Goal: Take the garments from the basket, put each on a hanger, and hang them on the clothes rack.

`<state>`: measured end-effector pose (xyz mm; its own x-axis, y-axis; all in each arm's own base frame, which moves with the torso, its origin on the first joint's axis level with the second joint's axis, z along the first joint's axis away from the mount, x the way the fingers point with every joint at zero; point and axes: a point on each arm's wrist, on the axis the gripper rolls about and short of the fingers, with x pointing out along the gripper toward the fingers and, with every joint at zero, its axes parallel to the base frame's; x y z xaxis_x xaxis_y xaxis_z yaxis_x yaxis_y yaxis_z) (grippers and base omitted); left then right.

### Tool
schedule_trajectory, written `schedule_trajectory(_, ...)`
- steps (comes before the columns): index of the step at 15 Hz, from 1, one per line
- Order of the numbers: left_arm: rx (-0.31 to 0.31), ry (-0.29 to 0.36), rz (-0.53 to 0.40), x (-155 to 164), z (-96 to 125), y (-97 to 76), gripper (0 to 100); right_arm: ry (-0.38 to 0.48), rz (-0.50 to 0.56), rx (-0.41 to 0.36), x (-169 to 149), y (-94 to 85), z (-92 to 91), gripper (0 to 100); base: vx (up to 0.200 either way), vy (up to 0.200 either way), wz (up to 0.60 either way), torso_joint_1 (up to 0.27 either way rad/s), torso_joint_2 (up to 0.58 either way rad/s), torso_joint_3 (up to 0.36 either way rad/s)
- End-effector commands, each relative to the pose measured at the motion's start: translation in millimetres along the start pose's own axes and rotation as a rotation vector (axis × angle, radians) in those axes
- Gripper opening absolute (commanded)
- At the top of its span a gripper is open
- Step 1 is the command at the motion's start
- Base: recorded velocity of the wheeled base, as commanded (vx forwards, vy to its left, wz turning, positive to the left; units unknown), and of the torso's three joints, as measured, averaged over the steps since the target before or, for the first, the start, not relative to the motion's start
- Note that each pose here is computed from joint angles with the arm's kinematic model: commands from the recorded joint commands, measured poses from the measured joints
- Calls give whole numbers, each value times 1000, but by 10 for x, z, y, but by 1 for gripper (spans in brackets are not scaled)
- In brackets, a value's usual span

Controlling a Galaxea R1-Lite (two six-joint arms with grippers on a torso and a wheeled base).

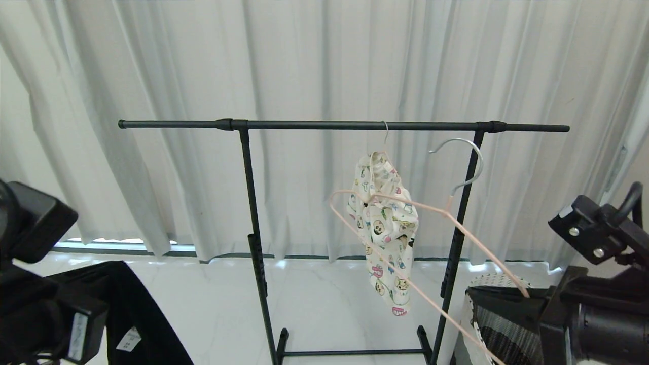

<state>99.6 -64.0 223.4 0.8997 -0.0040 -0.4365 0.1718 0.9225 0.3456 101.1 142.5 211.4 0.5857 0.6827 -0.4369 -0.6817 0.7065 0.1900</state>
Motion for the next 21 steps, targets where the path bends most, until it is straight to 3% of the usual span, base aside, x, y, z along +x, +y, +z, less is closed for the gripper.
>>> schedule_trajectory(1,-143,76,59,509,376,-266,0,30,132,-6,-51,183,-86,0,0,0,0,0,0,0)
schedule_trajectory(3,-272,77,93,779,657,-401,0,46,242,-17,-110,306,-105,0,0,0,0,0,0,0)
schedule_trajectory(4,-295,71,95,869,770,-446,0,67,304,-27,-123,348,-121,0,0,0,0,0,0,0)
schedule_trajectory(7,-297,69,91,984,881,-512,0,92,397,-36,-122,411,-100,0,0,0,0,0,0,0)
schedule_trajectory(11,-297,68,89,959,872,-502,0,84,343,-8,-2,343,-70,0,0,0,0,0,0,0)
schedule_trajectory(21,-300,74,89,982,864,-517,0,40,371,15,192,417,67,0,0,0,0,0,0,0)
